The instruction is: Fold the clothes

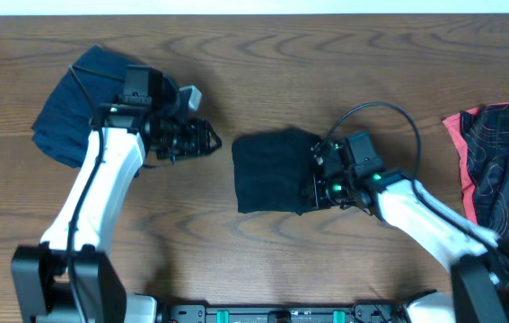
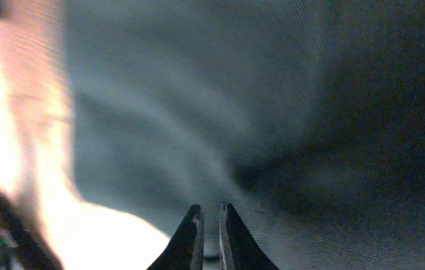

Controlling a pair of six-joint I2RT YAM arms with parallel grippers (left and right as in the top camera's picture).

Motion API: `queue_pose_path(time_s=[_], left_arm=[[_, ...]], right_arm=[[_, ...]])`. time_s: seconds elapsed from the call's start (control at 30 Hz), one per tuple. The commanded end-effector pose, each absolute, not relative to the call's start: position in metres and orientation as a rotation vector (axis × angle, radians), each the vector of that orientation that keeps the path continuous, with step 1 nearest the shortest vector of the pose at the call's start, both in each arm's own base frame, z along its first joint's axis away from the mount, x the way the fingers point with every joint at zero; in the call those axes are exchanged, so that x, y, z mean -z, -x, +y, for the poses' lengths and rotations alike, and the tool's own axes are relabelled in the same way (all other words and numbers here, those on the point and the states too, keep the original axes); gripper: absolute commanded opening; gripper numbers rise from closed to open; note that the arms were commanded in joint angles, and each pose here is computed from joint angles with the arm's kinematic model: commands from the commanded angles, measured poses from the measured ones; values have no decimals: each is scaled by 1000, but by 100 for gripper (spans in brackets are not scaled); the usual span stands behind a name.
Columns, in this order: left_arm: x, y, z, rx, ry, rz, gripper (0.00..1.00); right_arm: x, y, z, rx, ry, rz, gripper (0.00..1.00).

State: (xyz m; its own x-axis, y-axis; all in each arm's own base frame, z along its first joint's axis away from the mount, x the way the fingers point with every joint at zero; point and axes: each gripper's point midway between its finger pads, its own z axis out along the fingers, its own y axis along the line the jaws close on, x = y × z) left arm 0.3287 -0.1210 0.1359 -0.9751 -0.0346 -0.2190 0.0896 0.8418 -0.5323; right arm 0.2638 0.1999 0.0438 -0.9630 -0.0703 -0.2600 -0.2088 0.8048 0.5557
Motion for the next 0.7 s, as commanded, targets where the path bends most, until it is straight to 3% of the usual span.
queue_pose_path(time_s=[0.0,0.13,0.27,0.5,0.67], left_arm=[[-143,-308,-133,834,-87,2853,52],[-130,-284,-153,849,-179,2924,30],[-108,-266,-177,859,-308,2952,12],[-46,-247,-178,704,-219,3004,10],[-13,-230,-166,655,-170,3029,11]], right_arm=[[-103,-284,207,-890,347,2520,9],[-134,-304,202,-848,251,2394,7],[-130,-322,197,-792,161,2373,3],[-79,-349,209,-819,81,2423,1],[-46,-342,222,-927,60,2510,1]])
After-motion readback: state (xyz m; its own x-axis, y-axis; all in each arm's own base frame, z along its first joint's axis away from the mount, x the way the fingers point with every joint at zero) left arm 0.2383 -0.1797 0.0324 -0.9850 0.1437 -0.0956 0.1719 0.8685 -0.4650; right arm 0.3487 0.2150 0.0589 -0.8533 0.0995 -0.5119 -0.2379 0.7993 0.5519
